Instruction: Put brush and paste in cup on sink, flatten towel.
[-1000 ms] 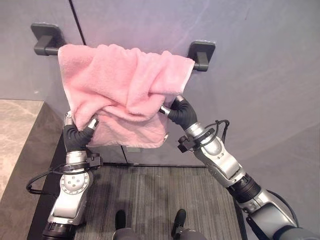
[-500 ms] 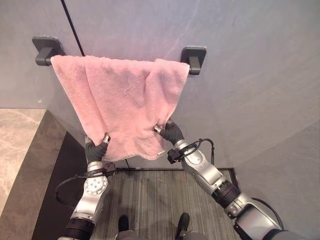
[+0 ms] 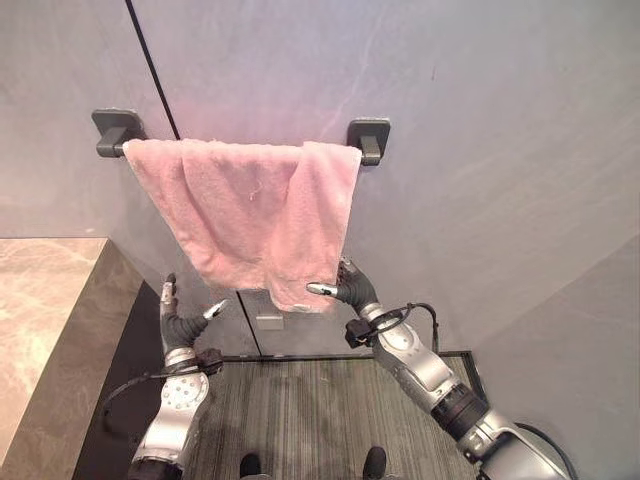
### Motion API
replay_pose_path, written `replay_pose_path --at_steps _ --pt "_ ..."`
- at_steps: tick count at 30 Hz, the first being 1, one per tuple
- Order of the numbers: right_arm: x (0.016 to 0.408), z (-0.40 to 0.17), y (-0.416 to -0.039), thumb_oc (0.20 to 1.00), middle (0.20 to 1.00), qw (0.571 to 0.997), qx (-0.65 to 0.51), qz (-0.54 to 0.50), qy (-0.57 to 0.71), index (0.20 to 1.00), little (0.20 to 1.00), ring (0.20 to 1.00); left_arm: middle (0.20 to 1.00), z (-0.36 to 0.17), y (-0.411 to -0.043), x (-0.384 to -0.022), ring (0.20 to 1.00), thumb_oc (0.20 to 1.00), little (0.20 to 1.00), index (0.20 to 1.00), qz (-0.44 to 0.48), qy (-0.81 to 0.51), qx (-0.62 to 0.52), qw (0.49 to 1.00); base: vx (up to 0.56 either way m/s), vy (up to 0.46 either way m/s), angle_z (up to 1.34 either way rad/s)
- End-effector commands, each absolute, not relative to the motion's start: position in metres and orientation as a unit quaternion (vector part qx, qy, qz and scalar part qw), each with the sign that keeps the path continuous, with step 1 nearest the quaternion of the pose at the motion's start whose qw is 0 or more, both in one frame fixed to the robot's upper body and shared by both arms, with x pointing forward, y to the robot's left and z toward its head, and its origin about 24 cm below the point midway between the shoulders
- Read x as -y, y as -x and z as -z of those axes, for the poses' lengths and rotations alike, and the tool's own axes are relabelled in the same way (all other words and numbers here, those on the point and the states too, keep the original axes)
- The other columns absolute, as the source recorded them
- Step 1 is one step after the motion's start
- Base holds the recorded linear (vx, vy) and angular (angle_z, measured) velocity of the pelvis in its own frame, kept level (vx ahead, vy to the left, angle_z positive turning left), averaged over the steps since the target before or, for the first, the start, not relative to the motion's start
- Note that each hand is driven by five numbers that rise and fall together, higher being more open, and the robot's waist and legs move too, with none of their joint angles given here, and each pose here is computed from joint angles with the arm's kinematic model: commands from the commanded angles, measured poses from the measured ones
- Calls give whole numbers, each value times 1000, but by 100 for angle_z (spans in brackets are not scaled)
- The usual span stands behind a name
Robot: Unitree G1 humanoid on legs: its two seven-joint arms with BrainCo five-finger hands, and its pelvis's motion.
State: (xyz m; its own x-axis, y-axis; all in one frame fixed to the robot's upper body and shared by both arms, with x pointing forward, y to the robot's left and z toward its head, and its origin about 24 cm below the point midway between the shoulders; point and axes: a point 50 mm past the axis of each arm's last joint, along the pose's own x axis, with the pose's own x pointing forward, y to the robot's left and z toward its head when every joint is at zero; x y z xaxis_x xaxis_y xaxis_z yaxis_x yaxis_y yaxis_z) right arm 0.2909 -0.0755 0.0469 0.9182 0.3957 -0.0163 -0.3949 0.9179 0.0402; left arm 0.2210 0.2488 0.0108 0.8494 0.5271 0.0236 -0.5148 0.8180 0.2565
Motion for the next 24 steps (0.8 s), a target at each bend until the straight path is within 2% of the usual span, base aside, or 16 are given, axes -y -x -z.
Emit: replay_pose_path --at_steps 1,4,5,7,8,9,12,16,18,20,21,22,23,24 --pt "106 -68 -298 1000 1000 986 52 -160 10 1000 1000 1000 1000 -42 -224 -268 1000 1000 1000 1000 -299 -191 49 934 16 19 -6" --pt "139 -56 -290 1000 1000 992 36 -110 42 1000 1000 1000 1000 -54 -216 -279 1000 1000 1000 1000 -303 -221 80 924 0 0 0" --pt "169 -56 -285 1000 1000 997 39 -42 43 1000 1000 1000 1000 -64 -210 -286 1000 1000 1000 1000 -320 -208 103 919 0 0 0" --pt "197 -68 -280 1000 1000 996 71 25 58 1000 1000 1000 1000 -74 -203 -297 1000 1000 1000 1000 -343 -217 124 905 0 0 0" --pt "197 -68 -280 1000 1000 996 70 26 58 1000 1000 1000 1000 -74 -203 -297 1000 1000 1000 1000 -343 -217 124 906 0 0 0" --pt "219 -92 -273 1000 1000 984 132 79 91 1000 1000 1000 1000 -89 -198 -305 1000 1000 1000 1000 -359 -232 157 890 12 16 -3" --pt "233 -121 -265 1000 1000 963 203 120 128 1000 1000 1000 1000 -117 -195 -307 1000 1000 1000 1000 -358 -267 219 867 0 0 0" --pt "234 -172 -255 1000 1000 914 321 132 212 1000 1000 1000 1000 -163 -188 -305 1000 1000 1000 1000 -340 -336 318 819 0 0 0" --pt "234 -172 -255 1000 1000 913 321 133 212 1000 1000 1000 1000 -163 -188 -305 1000 1000 1000 1000 -341 -336 319 818 0 0 0" --pt "220 -214 -245 1000 1000 866 415 96 263 1000 1000 1000 1000 -198 -184 -306 1000 1000 1000 1000 -308 -411 372 773 0 0 0" --pt "220 -214 -245 1000 1000 866 415 96 263 1000 1000 1000 1000 -198 -183 -306 1000 1000 1000 1000 -308 -411 372 773 -3 13 -3" --pt "203 -247 -235 1000 1000 811 483 44 327 1000 1000 1000 1000 -224 -179 -295 1000 1000 1000 1000 -256 -441 422 750 0 0 0" --pt "203 -248 -236 1000 1000 810 484 43 327 1000 1000 1000 1000 -225 -179 -295 1000 1000 1000 1000 -256 -440 422 750 0 0 0" --pt "187 -267 -232 1000 1000 760 518 0 393 1000 1000 1000 1000 -239 -181 -289 1000 1000 1000 1000 -214 -461 441 740 0 0 0"
